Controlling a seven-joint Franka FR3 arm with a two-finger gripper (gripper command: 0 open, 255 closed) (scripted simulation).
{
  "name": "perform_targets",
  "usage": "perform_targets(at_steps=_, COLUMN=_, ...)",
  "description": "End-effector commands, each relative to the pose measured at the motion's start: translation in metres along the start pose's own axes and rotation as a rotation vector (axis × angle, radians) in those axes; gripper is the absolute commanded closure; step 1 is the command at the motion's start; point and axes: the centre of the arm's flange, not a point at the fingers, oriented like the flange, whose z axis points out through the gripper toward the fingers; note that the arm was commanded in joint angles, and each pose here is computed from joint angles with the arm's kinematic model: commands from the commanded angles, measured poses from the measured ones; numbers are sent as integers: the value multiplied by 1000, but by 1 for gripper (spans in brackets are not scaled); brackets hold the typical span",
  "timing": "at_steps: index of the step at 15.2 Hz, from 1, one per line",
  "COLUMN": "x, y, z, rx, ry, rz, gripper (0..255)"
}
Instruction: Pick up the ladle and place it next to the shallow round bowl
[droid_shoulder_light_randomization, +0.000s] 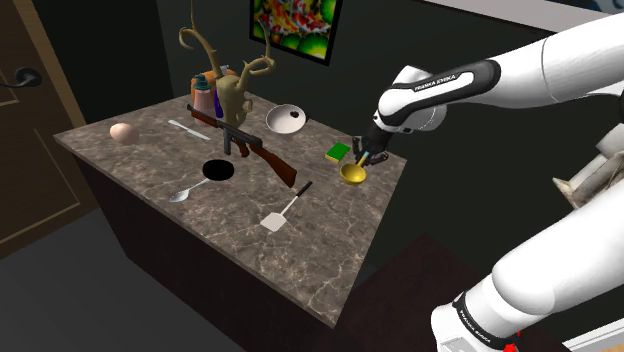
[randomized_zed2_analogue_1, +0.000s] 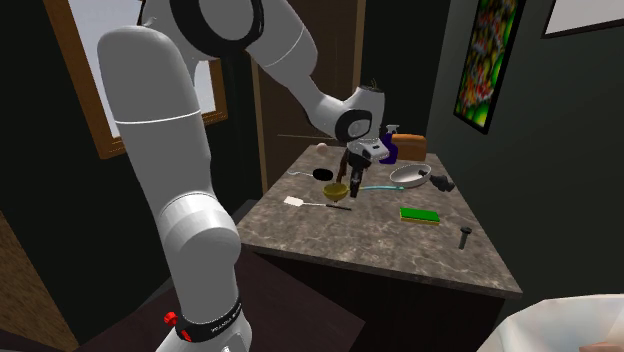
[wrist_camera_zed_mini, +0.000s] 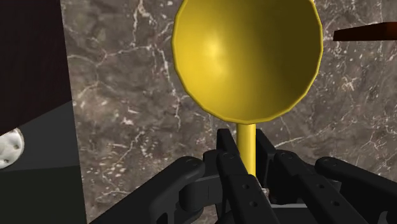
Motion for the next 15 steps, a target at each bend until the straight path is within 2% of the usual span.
perform_targets(at_steps=1, x=0, y=-3, z=-11, rx=0, ry=0, rz=0, gripper=255)
perform_targets(at_steps=5, x=-1, y=-6, z=-30, rx=0, ry=0, rz=0, gripper=255)
perform_targets(at_steps=15, x=78, y=-110, z=-20, rx=0, ry=0, rz=0, gripper=255)
